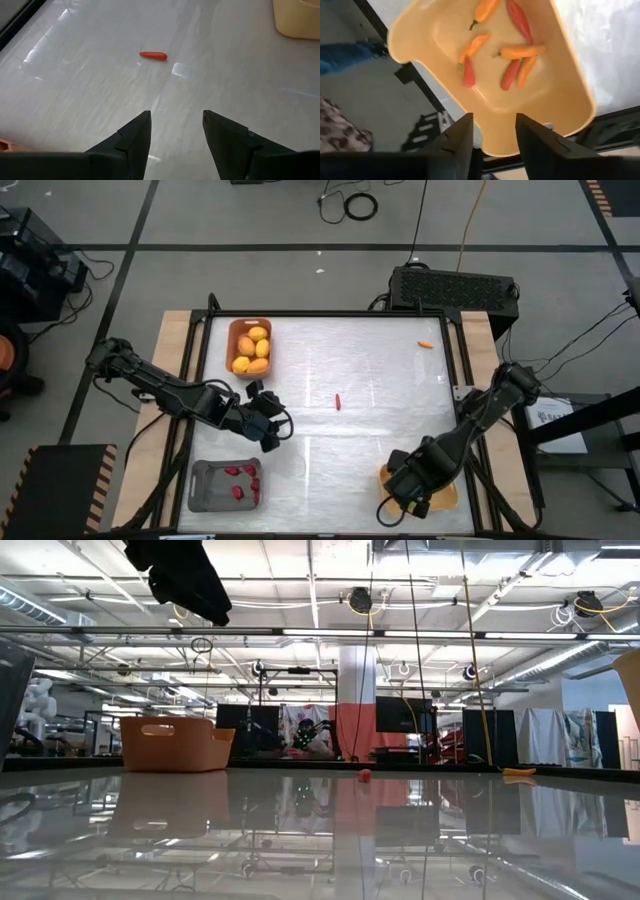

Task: Sort produce into baskets
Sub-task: Put the orange chili into the yellow bin

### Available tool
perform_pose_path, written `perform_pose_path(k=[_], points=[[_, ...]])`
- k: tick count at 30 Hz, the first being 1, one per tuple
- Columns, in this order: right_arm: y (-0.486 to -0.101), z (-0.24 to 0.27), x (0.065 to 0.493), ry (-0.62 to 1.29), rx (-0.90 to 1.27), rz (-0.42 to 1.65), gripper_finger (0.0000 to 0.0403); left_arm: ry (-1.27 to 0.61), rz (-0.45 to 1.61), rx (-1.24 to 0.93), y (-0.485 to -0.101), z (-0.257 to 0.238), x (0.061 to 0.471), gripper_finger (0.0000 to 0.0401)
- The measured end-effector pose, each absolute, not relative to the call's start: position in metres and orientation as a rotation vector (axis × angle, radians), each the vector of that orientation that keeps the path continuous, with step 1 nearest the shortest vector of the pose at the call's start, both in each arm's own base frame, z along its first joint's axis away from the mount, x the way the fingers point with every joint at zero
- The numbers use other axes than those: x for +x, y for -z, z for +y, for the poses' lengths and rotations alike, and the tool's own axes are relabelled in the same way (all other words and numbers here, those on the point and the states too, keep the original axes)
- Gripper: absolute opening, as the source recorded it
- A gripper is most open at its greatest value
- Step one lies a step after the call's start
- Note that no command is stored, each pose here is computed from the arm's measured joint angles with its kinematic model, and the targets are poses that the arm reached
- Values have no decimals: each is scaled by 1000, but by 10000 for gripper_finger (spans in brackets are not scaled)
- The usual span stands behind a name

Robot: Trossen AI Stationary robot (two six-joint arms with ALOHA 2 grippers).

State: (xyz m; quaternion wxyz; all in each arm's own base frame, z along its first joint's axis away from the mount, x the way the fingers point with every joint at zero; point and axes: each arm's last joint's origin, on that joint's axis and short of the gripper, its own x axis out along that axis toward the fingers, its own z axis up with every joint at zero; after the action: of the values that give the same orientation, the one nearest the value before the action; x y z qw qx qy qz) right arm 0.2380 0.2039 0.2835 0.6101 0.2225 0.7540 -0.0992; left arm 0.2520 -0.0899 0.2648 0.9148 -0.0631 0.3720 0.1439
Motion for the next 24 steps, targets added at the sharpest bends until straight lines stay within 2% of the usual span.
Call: perform_pose_path(k=[7,14,24], points=[[-301,174,238,139,407,1709,152,-291,761,-145,-265,-90,253,187],[-339,109,237,187,355,1467,149,-291,737,-179,-267,-91,254,187],[-379,-17,204,433,331,1253,149,-329,711,-246,-267,-91,255,187]])
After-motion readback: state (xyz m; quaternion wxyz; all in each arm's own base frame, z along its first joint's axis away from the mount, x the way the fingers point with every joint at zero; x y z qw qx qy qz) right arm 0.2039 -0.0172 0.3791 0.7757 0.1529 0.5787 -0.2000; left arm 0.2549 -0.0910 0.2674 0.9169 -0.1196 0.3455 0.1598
